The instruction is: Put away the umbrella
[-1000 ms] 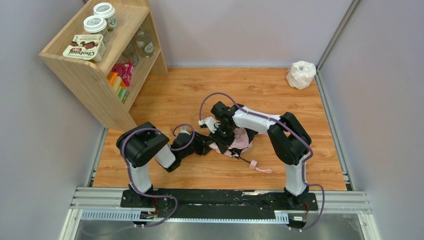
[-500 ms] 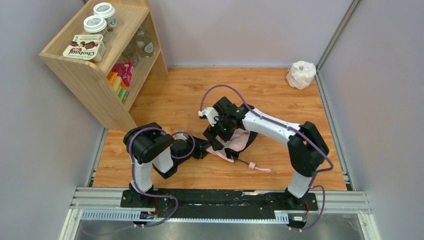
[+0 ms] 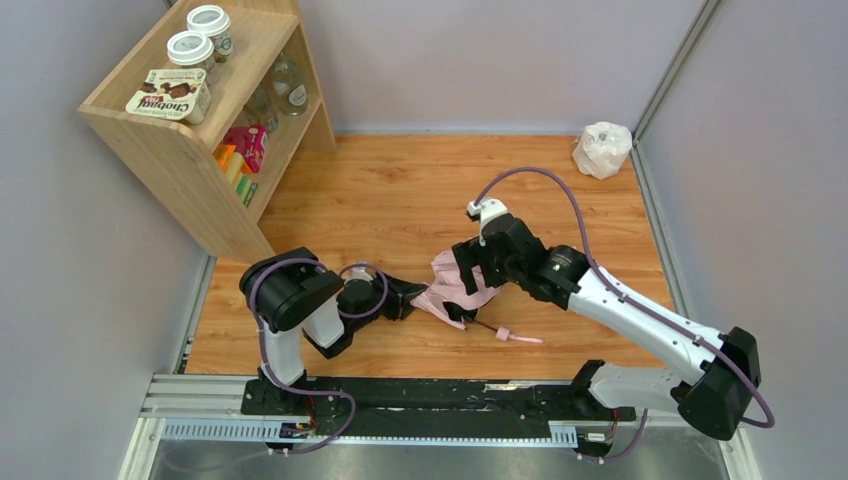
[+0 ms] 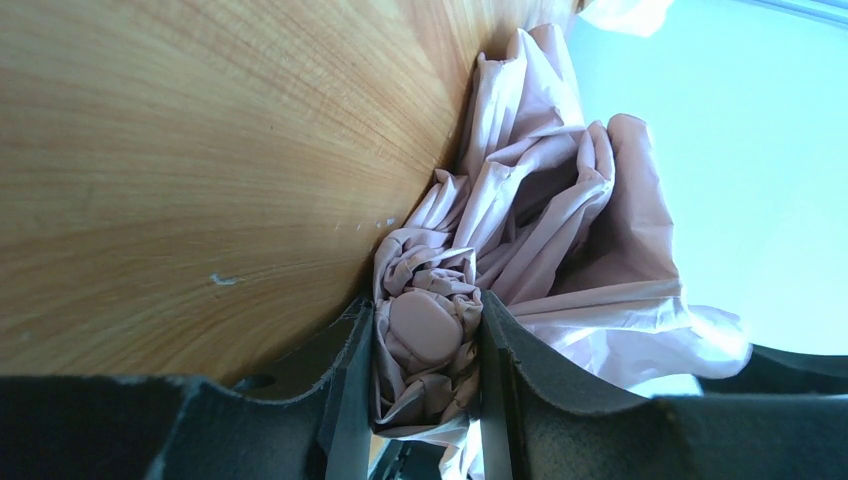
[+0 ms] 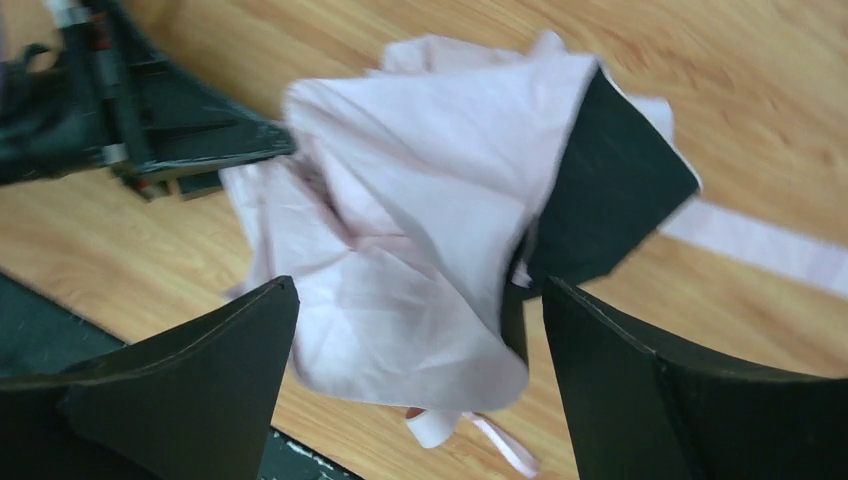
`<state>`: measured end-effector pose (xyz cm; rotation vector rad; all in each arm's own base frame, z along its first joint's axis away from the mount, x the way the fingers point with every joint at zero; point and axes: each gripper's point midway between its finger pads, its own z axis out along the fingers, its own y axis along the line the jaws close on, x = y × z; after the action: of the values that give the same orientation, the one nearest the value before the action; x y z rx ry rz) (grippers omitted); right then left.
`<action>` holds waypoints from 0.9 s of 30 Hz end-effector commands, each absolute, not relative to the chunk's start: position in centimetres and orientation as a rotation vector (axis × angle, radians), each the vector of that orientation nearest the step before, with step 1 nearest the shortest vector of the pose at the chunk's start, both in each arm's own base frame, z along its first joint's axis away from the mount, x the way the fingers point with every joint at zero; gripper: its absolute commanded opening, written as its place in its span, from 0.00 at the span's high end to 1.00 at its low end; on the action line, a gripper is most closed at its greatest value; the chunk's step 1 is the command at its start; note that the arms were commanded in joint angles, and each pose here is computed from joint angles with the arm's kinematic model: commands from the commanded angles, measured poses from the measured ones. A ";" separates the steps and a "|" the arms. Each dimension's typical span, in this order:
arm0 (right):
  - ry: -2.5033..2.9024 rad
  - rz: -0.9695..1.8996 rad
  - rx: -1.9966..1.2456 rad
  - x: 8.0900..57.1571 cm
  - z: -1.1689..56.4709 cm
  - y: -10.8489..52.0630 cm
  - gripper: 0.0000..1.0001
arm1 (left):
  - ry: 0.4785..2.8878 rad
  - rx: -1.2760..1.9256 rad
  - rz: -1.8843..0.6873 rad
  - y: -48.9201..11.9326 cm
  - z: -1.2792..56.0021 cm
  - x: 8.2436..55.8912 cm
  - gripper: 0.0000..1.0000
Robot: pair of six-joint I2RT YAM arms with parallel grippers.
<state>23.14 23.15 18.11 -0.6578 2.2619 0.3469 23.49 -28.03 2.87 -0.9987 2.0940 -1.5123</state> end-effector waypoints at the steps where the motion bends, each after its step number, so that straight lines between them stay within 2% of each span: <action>1: 2.273 0.203 -0.190 24.4 17.2 19.1 0.05 | 2.280 -0.978 -1.276 -26.3 -1.6 21.4 1.00; 6: 2.234 0.426 -0.292 23.2 18.8 20.3 0.03 | 2.277 -0.959 -1.270 -26.4 -1.1 21.6 1.00; 9: 2.302 0.633 -0.306 22.3 17.5 21.9 0.23 | 2.269 -0.960 -1.288 -26.7 -0.7 21.8 1.00; 11: 2.347 0.773 -0.332 20.9 16.7 23.6 0.30 | 2.257 -0.961 -1.301 -26.9 -0.4 22.1 1.00; 12: 2.368 0.827 -0.305 20.4 16.5 24.2 0.28 | 2.253 -0.963 -1.303 -26.9 -0.3 22.2 1.00; 15: 2.409 0.929 -0.163 19.5 15.7 24.7 0.05 | 2.248 -0.966 -1.302 -27.0 -0.1 22.4 1.00; 17: 2.411 0.971 -0.010 19.4 15.5 24.6 0.00 | 2.246 -0.961 -1.304 -27.1 0.1 22.5 1.00; 19: 2.384 1.071 0.121 19.3 15.4 25.3 0.01 | 2.238 -0.955 -1.312 -27.2 0.3 22.6 1.00; 21: 2.424 0.993 0.259 19.6 13.9 24.2 0.08 | 2.235 -0.952 -1.320 -27.4 0.6 22.7 1.00; 24: 2.355 0.852 0.192 21.1 13.4 22.6 0.21 | 2.238 -0.940 -1.329 -27.5 0.8 22.6 1.00; 27: 2.301 0.677 0.003 23.2 12.9 21.5 0.50 | 2.246 -0.939 -1.318 -27.2 0.7 22.3 1.00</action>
<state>19.47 22.07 11.25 0.1073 2.4668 0.8003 23.59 -28.11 3.07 -0.9923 2.1455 -1.4491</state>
